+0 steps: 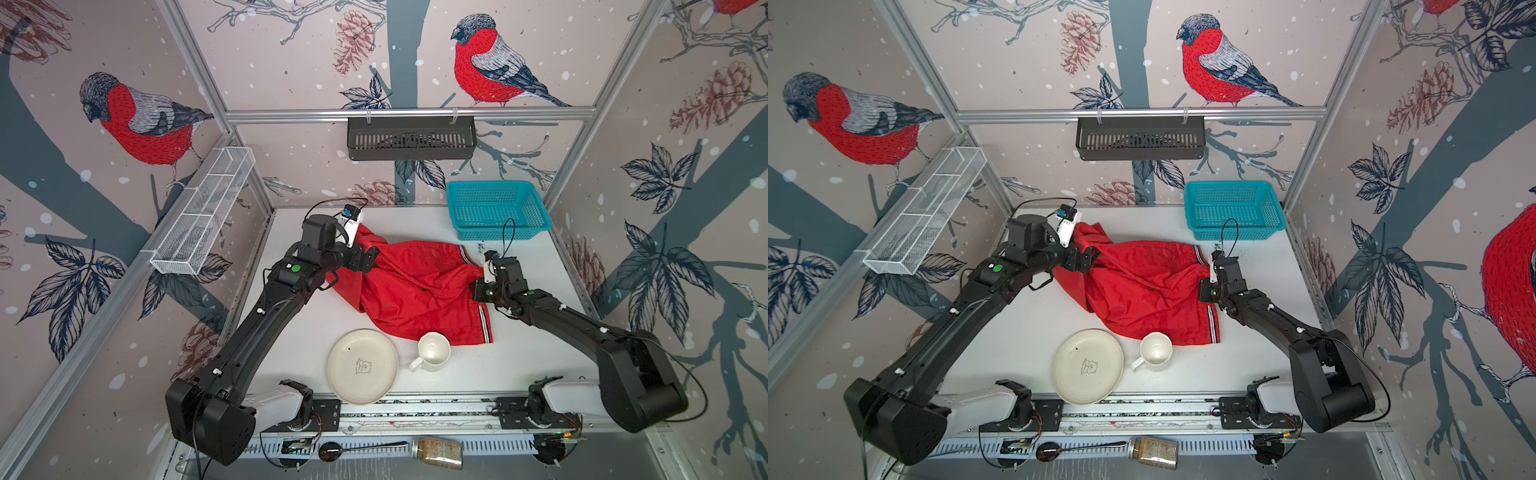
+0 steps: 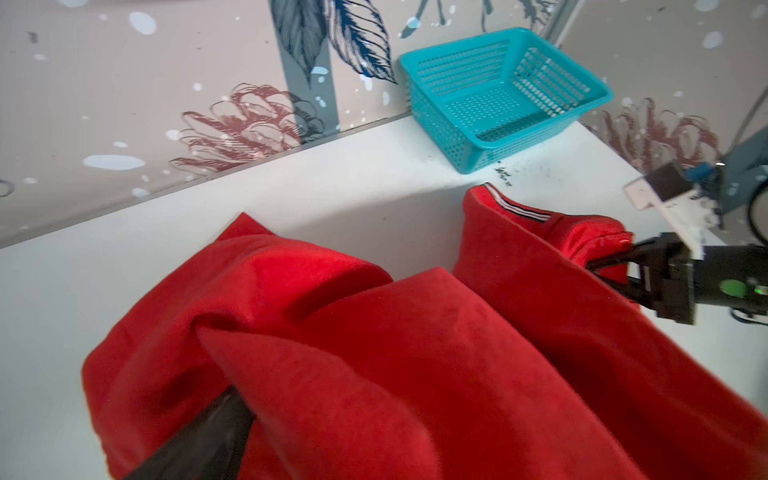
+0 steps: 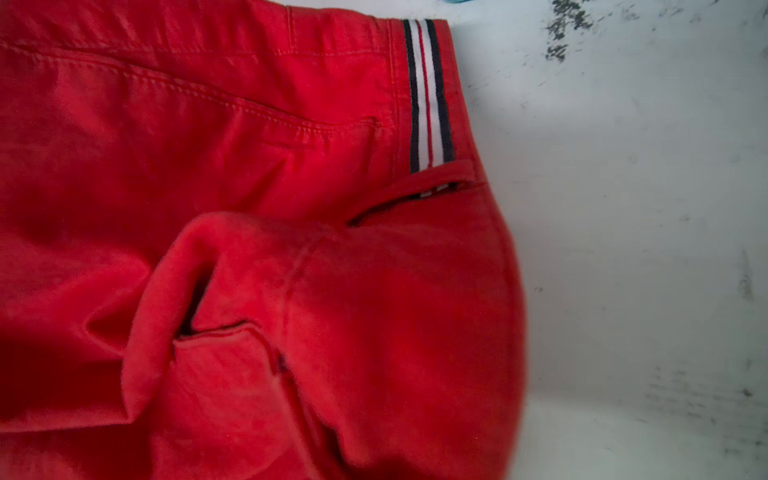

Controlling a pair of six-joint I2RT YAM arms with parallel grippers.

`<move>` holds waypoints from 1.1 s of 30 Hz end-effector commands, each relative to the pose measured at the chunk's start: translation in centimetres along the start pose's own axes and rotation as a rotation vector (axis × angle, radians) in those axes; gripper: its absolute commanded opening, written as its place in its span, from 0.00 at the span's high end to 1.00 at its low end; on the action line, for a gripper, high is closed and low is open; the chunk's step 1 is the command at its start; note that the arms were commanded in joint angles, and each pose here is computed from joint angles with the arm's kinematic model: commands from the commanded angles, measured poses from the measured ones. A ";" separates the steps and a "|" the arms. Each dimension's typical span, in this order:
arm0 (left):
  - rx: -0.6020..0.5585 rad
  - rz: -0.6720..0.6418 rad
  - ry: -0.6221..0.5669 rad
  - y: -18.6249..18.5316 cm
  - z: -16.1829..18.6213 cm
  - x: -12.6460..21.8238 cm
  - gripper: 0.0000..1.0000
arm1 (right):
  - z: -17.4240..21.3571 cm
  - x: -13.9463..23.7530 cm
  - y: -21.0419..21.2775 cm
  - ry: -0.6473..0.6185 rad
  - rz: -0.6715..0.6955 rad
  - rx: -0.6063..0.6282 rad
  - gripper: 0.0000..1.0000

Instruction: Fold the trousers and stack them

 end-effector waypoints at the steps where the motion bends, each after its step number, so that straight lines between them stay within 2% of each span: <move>1: 0.069 0.176 0.072 -0.2 0.8 -1.9 0.03 | -1.4 -0.5 0.6 -0.064 -0.018 -0.006 0.96; 4: 0.149 0.263 0.185 0.1 2.7 -3.8 0.03 | -0.9 -1.0 0.4 -0.051 -0.007 -0.011 0.96; 7: 0.170 0.253 0.240 0.3 4.9 -5.0 0.04 | -0.5 -1.4 0.3 -0.045 -0.006 -0.019 0.96; 11: 0.188 0.239 0.281 0.2 7.2 -3.9 0.03 | -0.1 -1.9 -0.3 -0.037 0.027 -0.031 0.96; 13: 0.179 0.187 0.293 0.6 8.3 -3.0 0.03 | 0.1 -2.3 -0.7 -0.032 0.040 -0.034 0.96; 16: 0.191 0.114 0.273 1.4 9.0 -1.3 0.03 | 0.3 -2.9 -1.1 -0.016 0.063 -0.027 0.96; 20: 0.174 0.099 0.163 1.0 6.9 1.1 0.03 | 0.7 -3.8 -1.4 0.004 0.070 -0.026 0.96; 23: 0.196 0.023 0.175 1.4 6.2 2.3 0.03 | 0.7 -4.0 -1.7 0.009 0.078 -0.026 0.96; 30: 0.345 -0.236 0.193 3.7 9.3 4.8 0.12 | -0.1 -2.7 -2.7 -0.019 0.099 -0.030 0.96; 33: 0.389 -0.244 0.167 3.0 10.2 4.8 0.13 | -0.3 -2.4 -2.8 -0.022 0.096 -0.022 0.96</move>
Point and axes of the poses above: each gripper's point midway between its finger pads, its own x axis back along the fingers, its own y axis along the line the jaws close on, z = x × y, the point moved 5 cm from there along x, back along the fingers, and after that the axes turned 13 degrees about x, right-handed, at the moved point
